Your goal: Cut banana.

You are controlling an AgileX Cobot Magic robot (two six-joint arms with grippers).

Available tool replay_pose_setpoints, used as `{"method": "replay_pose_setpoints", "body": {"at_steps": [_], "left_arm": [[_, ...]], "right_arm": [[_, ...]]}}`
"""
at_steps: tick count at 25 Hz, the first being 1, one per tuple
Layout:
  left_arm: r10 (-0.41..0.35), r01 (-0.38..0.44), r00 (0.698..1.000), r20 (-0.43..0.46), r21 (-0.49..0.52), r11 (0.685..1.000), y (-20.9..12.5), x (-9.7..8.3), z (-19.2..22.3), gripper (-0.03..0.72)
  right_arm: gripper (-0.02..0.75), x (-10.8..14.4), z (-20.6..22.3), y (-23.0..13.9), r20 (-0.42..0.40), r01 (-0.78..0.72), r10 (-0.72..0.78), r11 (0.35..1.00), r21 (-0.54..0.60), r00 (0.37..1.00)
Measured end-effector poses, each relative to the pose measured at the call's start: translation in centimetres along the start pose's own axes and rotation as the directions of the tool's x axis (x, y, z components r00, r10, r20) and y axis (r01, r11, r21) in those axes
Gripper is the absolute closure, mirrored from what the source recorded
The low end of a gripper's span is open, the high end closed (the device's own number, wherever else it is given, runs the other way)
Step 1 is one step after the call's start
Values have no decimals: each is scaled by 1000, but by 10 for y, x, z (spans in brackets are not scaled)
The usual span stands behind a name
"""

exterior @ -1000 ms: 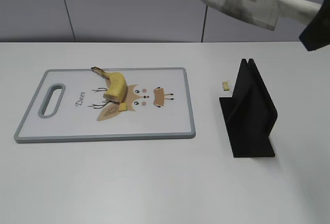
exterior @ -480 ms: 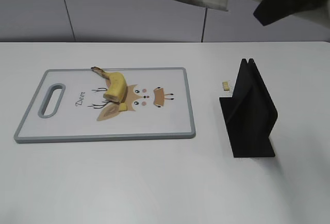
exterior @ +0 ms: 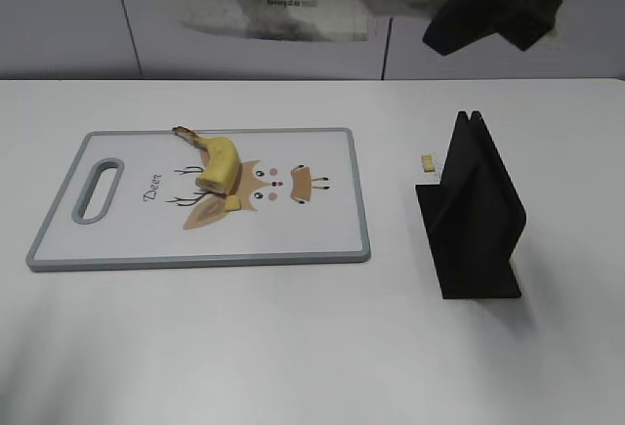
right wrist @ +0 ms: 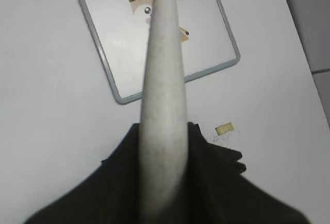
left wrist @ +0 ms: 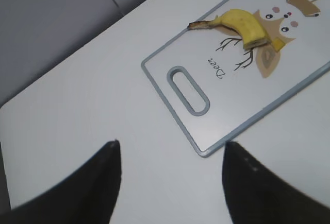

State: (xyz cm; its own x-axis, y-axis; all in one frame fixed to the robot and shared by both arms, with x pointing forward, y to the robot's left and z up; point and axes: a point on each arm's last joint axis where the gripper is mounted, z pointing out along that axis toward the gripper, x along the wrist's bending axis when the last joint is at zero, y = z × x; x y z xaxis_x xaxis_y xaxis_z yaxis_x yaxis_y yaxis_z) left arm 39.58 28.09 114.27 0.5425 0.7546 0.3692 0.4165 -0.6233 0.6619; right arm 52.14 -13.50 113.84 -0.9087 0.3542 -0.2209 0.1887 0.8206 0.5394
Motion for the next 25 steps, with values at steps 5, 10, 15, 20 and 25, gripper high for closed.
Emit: {"method": "replay_pose_setpoints", "body": {"at_steps": [5,10,15,20,25], "left_arm": [[91,-92,993,79,14,996,26,22,26,97],[164,-166,960,227,-7,986,44,32,60,97],[209,-214,921,328,-20,977,49,36,101,97],[339,-344,854,395,-60,937,54,24,129,97],[376,-382,836,400,-67,922,52,23,148,97]], "right_arm": [[566,-5,28,2,-56,136,-137,991,-20,989],[566,-7,54,4,-113,208,-215,976,-67,970],[566,-11,78,4,-156,243,-253,967,-79,955],[566,-22,101,8,-172,257,-268,963,-81,948],[566,-35,118,17,-166,265,-276,960,-89,947]]}}
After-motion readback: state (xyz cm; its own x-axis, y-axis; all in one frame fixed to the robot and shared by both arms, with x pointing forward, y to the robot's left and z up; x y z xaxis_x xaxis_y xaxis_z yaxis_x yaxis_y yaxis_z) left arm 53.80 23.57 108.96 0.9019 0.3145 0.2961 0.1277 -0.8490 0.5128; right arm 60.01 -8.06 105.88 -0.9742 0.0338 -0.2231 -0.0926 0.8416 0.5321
